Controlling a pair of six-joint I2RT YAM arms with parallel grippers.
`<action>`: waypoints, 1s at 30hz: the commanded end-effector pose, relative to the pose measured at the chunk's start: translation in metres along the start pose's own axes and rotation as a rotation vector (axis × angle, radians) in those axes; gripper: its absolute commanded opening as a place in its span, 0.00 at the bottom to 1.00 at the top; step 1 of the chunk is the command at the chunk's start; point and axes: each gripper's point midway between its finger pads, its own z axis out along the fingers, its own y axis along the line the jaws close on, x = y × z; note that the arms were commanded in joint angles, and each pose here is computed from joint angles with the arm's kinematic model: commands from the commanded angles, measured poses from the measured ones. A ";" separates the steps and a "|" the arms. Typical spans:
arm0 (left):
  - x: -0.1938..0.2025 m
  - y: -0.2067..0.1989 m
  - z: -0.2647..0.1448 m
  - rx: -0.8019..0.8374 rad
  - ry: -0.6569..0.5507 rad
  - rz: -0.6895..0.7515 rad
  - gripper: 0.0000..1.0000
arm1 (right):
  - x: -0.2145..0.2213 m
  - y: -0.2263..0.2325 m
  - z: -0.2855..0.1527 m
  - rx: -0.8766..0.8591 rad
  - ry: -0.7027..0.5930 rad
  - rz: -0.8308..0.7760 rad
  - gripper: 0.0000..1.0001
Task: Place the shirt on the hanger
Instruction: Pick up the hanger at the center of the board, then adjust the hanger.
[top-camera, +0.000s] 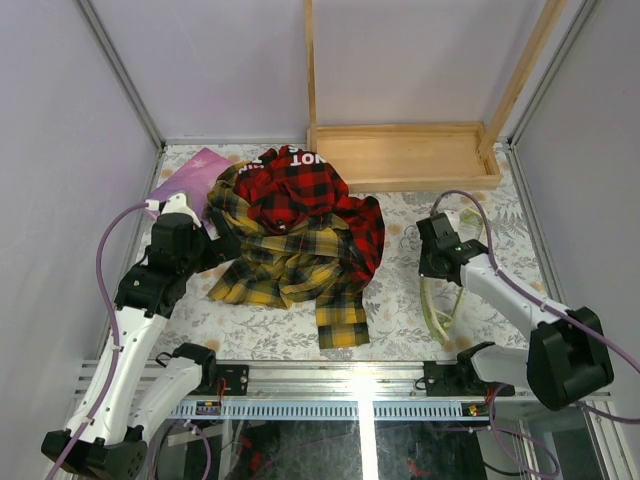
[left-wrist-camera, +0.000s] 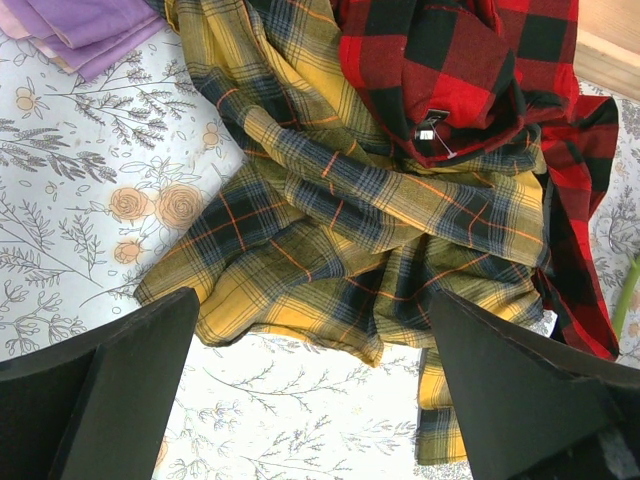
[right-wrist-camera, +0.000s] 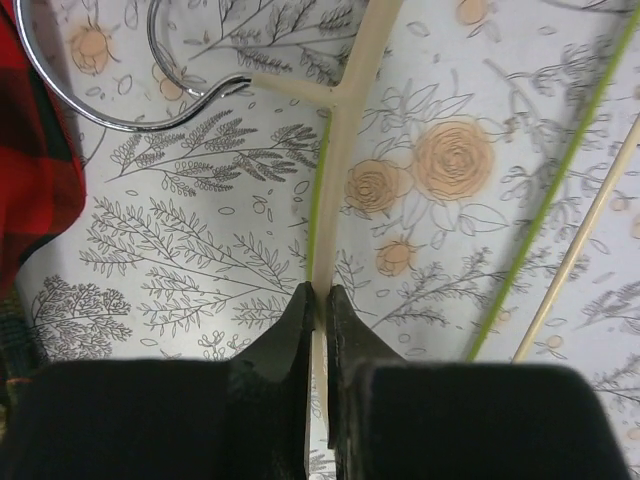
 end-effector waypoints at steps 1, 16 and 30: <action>-0.016 -0.015 -0.005 0.079 -0.052 0.018 1.00 | -0.039 -0.012 -0.032 0.045 -0.135 0.039 0.00; -0.078 -0.108 -0.063 0.622 -0.400 0.159 1.00 | -0.079 0.098 -0.181 -0.777 -0.307 -0.123 0.00; -0.090 -0.200 -0.090 0.914 -0.582 0.396 1.00 | -0.068 0.147 -0.287 -1.345 -0.212 -0.099 0.00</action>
